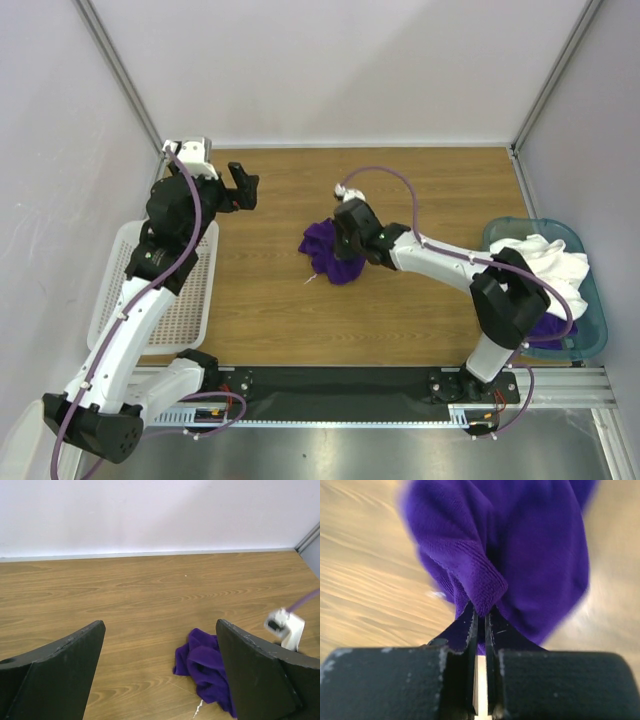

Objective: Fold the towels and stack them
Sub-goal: Move the towel to the center of the board

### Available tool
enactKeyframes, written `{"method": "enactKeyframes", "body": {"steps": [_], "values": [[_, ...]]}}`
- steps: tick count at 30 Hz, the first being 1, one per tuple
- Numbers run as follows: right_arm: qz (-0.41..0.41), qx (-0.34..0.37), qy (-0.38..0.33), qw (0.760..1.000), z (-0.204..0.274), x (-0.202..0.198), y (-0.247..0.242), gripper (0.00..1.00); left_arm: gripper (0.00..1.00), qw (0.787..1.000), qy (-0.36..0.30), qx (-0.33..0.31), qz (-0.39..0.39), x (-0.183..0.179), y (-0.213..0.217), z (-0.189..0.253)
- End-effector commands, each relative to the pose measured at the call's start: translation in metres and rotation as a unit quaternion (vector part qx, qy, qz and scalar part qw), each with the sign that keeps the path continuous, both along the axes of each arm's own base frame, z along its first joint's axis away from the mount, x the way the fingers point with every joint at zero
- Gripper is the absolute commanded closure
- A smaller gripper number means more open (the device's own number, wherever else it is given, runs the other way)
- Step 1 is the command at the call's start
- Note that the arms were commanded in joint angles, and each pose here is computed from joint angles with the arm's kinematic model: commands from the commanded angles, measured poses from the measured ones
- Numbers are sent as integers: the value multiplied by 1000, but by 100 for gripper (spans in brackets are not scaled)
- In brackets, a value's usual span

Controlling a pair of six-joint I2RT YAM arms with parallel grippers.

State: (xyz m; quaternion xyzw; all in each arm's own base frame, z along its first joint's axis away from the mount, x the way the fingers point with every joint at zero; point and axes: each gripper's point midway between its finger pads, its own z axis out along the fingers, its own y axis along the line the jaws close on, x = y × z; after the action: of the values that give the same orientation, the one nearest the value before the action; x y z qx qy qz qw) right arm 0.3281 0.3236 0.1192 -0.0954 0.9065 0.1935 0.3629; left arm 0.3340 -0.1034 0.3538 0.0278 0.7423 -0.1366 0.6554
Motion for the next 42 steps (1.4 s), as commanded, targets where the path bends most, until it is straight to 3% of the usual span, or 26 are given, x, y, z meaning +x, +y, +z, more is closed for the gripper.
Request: {"method": "enactKeyframes", "body": {"steps": [1,7,12,16,18,24,28,42], "values": [[-38,24,10,999,-6,-18,-22,100,0,1000,-11,-21,-18,2,-10,15],[-67,1,35,997,-28,-41,-52,100,2,996,46,-36,-62,14,-36,-13],[-104,-25,18,994,-25,-38,-76,100,17,983,170,-26,-70,42,-69,-88],[-123,-18,14,992,-23,-33,-90,100,31,963,259,17,-64,43,-97,-147],[-131,-13,15,991,-23,-33,-97,100,32,958,281,28,-58,39,-112,-170],[-139,6,6,990,-16,-29,-118,100,43,938,346,5,-39,14,-120,-236],[-128,25,10,991,-17,-28,-124,100,44,937,346,-31,-45,1,-128,-261],[-118,33,28,992,-20,-32,-126,100,52,929,362,-13,-79,-20,-154,-308]]}}
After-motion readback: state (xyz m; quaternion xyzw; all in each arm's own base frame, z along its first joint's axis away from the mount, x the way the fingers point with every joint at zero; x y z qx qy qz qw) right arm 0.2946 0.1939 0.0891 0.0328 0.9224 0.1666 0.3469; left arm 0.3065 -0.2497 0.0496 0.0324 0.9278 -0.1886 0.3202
